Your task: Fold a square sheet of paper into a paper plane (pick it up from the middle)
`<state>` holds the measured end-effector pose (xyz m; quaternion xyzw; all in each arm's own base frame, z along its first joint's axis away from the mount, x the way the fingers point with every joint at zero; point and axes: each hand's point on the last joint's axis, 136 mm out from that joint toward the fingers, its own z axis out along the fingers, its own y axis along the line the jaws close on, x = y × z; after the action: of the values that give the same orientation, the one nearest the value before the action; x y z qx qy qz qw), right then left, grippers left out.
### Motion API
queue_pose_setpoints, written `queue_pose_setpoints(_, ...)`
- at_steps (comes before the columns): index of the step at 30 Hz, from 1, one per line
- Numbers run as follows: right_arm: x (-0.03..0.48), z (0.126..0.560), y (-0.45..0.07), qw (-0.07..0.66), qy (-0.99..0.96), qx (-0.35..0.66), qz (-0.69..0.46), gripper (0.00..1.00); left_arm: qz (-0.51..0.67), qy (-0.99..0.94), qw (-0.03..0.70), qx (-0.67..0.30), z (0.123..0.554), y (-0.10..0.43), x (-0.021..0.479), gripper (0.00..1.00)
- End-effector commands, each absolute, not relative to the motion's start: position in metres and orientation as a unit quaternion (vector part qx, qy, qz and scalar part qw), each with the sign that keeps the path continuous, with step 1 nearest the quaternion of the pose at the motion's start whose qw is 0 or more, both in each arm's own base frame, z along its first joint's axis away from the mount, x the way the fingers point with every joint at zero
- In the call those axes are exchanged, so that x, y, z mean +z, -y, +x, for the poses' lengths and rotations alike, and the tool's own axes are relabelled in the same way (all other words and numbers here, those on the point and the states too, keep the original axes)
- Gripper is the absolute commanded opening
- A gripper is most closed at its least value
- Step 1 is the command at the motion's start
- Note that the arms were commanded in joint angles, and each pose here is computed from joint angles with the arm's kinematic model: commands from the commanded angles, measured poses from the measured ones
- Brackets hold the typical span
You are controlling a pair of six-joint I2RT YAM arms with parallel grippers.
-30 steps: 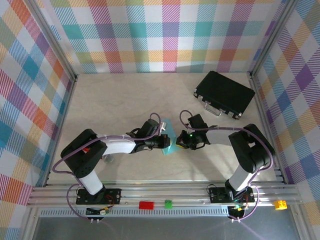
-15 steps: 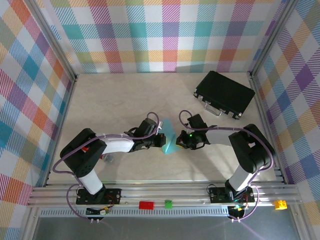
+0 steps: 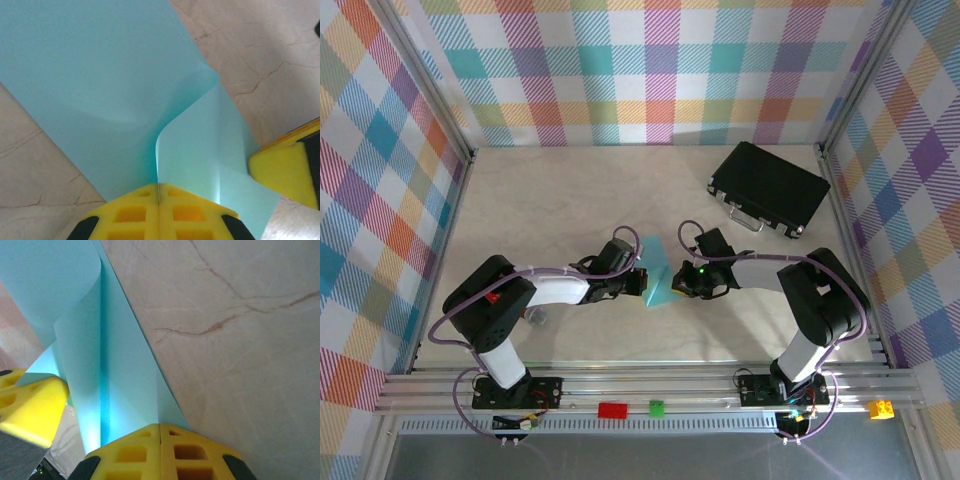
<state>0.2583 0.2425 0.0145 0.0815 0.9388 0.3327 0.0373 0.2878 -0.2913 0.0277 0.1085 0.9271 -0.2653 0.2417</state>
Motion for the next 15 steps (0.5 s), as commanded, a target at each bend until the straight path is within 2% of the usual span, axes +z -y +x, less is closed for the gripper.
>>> queue_pose_setpoints(1, -0.006, 0.242, -0.224, 0.012, -0.955, 0.283, 0.092, 0.01, 0.112, -0.927, 0.240, -0.265, 0.291, 0.291, 0.026, 0.00)
queue_pose_setpoints(11, 0.048, 0.260, -0.253, 0.052, -0.928, 0.366, 0.050, 0.17, 0.101, -0.929, 0.214, -0.285, 0.274, 0.289, 0.014, 0.00)
queue_pose_setpoints(15, 0.060, 0.259, -0.266, 0.044, -0.912, 0.406, 0.033, 0.16, 0.100, -0.927, 0.219, -0.287, 0.274, 0.288, 0.015, 0.00)
